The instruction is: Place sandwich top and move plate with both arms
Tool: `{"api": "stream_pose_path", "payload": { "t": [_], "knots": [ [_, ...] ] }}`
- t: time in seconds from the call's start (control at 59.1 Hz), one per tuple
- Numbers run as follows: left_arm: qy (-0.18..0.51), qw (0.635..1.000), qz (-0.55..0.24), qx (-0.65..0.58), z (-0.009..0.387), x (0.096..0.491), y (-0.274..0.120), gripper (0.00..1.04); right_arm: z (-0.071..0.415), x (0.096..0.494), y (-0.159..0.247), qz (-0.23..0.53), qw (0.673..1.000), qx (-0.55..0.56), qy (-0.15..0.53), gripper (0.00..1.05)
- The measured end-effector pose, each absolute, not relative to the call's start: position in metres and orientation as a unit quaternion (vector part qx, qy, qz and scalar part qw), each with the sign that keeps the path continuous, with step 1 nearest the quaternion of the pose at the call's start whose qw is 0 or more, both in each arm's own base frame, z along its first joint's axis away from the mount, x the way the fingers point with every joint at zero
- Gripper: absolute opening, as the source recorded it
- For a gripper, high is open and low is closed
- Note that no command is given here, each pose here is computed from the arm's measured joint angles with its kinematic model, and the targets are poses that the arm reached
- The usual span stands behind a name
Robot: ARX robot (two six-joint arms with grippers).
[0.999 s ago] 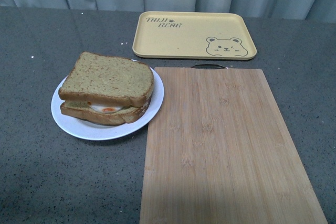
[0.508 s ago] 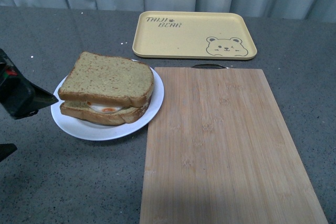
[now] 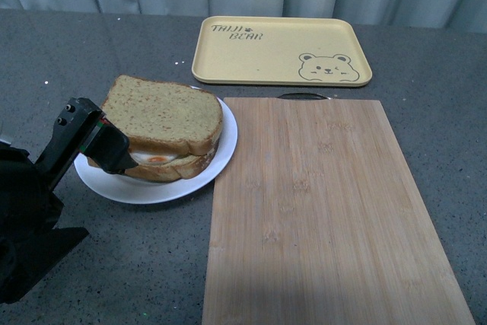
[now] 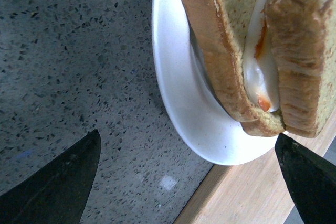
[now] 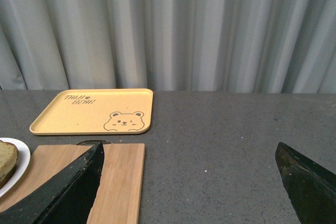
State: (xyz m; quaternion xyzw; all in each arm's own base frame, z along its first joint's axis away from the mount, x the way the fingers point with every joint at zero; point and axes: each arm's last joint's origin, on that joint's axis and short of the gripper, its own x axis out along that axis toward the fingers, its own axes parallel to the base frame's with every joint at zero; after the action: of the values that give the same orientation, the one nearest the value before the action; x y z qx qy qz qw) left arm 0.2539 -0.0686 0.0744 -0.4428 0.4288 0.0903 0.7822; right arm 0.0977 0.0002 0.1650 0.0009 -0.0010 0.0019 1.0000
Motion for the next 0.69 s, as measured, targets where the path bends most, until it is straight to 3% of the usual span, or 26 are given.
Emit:
{"api": "stream_pose_path", "payload": {
  "t": [0.237,0.694],
  "knots": [
    [0.430,0.769,0.113,-0.459,0.064,0.267,-0.069,0.96,0.165,0.098,0.000,0.002,1.000,0.001,-0.001,0.95],
    [0.434,0.738,0.151,-0.495,0.047,0.285,-0.063,0.24,0.165,0.098,0.000,0.002,1.000,0.001,-0.001,0.95]
  ]
}}
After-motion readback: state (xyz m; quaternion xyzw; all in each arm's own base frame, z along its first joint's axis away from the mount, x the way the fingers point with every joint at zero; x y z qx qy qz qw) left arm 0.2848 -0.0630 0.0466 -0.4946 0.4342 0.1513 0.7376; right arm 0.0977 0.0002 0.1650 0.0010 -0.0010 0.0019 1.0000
